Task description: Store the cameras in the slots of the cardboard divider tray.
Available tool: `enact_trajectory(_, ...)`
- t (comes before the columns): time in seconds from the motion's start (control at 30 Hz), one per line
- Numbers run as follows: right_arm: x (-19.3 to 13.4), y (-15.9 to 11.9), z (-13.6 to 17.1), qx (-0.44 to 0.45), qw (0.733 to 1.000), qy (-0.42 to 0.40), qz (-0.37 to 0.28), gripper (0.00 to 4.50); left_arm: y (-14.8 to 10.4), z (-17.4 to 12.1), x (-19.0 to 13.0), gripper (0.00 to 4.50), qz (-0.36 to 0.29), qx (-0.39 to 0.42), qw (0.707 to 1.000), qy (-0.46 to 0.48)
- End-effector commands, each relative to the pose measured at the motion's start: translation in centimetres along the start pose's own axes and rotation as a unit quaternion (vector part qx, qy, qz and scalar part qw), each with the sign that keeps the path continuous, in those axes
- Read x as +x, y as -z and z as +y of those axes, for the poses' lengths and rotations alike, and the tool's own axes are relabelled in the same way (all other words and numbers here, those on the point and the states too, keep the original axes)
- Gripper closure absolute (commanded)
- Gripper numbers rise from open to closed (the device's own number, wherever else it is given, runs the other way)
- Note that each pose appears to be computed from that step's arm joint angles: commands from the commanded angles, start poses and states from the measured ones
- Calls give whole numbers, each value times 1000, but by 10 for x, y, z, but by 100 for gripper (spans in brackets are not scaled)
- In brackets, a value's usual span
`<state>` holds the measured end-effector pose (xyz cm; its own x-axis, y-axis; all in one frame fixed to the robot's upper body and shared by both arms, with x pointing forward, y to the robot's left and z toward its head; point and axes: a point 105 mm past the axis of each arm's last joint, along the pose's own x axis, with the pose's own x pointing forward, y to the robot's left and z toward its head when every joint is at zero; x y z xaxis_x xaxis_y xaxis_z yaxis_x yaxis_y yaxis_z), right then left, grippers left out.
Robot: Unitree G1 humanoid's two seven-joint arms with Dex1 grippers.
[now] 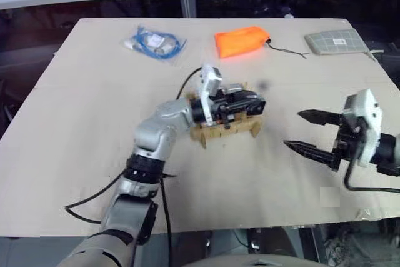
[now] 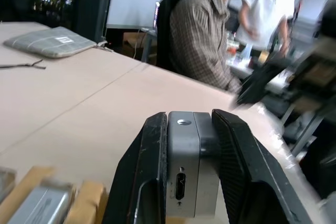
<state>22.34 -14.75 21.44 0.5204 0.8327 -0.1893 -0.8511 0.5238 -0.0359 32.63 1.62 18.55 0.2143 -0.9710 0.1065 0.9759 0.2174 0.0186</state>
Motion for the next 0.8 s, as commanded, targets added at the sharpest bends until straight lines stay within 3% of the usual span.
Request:
enact_trajectory(0.03, -6, -11, 17, 24, 1000, -6, -4, 7, 9, 2, 2, 374, 1, 74, 997, -1)
enact_trajectory(0.4, -21, -14, 17, 41, 997, 70, 2, 7, 25, 30, -16, 374, 6, 136, 989, -64)
enact_trajectory(0.8, -19, -18, 14, 33, 997, 76, -3, 7, 37, 32, -14, 374, 1, 85, 994, -68)
